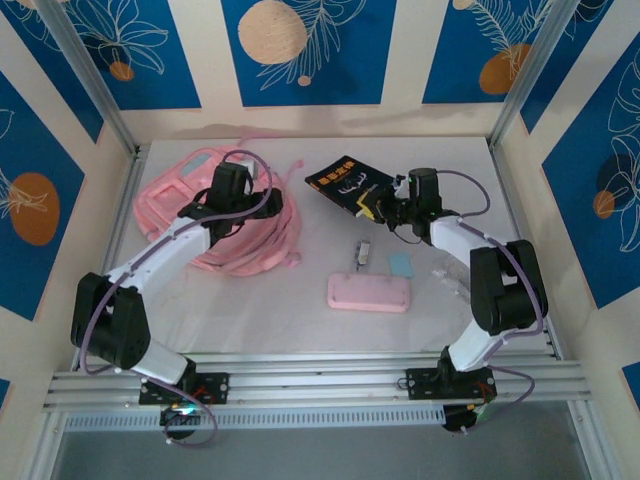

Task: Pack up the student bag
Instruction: Pass the book, then open the student bag at the center of the table.

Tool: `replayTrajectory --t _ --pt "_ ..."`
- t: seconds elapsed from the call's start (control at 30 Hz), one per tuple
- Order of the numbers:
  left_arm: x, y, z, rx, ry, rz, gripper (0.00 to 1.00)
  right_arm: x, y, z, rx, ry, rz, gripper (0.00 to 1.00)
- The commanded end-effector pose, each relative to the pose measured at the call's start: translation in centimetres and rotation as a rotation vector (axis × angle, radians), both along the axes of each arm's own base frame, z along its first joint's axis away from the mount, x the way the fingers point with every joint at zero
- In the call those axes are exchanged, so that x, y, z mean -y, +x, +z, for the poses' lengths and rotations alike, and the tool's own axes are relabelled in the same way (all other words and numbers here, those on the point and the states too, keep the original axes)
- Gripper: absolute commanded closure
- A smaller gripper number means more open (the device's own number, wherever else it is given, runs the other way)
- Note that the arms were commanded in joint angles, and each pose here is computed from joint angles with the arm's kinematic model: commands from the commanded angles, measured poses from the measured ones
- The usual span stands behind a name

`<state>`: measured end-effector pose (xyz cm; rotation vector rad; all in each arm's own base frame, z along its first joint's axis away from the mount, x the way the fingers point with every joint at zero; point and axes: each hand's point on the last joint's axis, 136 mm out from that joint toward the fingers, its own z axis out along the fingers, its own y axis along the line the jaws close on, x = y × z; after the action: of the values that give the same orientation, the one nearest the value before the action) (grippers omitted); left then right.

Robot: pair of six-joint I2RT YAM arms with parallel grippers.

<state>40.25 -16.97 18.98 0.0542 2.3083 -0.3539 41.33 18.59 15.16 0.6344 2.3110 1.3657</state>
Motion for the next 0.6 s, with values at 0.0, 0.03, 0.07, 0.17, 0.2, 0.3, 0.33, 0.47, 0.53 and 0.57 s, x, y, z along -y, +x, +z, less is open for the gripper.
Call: replayTrajectory --t 0.0,0.03,0.07,0.17,0.2,0.3,0.33,0.47,0.53,0.57 --pt "-4.3 -2.1 -2.9 -0.105 0.363 -0.039 0.23 -0.4 -0.3 4.2 0.141 -0.015 0.076 1.0" --pt "-4.4 -2.2 -3.3 -0.124 0.382 -0.052 0.23 -0.4 -0.3 4.3 0.14 -0.017 0.076 1.0" --pt "-4.3 -2.5 -4.1 -0.15 0.397 -0.077 0.23 -0.3 -0.4 4.2 0.135 -0.019 0.076 1.0" --pt "-4.4 -3.0 -5.9 -0.217 0.44 -0.12 0.23 -0.2 -0.6 4.0 0.125 -0.015 0.075 1.0" --pt "-4.6 -3.1 -6.4 -0.234 0.458 -0.129 0.23 -0.2 -0.6 4.0 0.127 -0.012 0.077 1.0" --pt "-4.4 -3.1 -8.0 -0.273 0.477 -0.161 0.23 -0.3 -0.6 4.2 0.132 -0.009 0.082 1.0" --pt "-4.4 -3.1 -8.5 -0.285 0.486 -0.166 0.21 -0.3 -0.6 4.3 0.132 -0.009 0.085 1.0" --pt "-5.8 -2.4 -11.0 -0.343 0.515 -0.13 0.17 0.2 -0.7 4.3 0.134 -0.014 0.082 1.0" --pt "-6.6 -1.8 -12.0 -0.365 0.492 -0.1 0.18 0.5 -0.9 4.2 0.135 -0.019 0.077 1.0" --pt "-6.9 -1.5 -12.4 -0.369 0.492 -0.088 0.19 0.6 -1.0 4.2 0.136 -0.021 0.076 1.0"
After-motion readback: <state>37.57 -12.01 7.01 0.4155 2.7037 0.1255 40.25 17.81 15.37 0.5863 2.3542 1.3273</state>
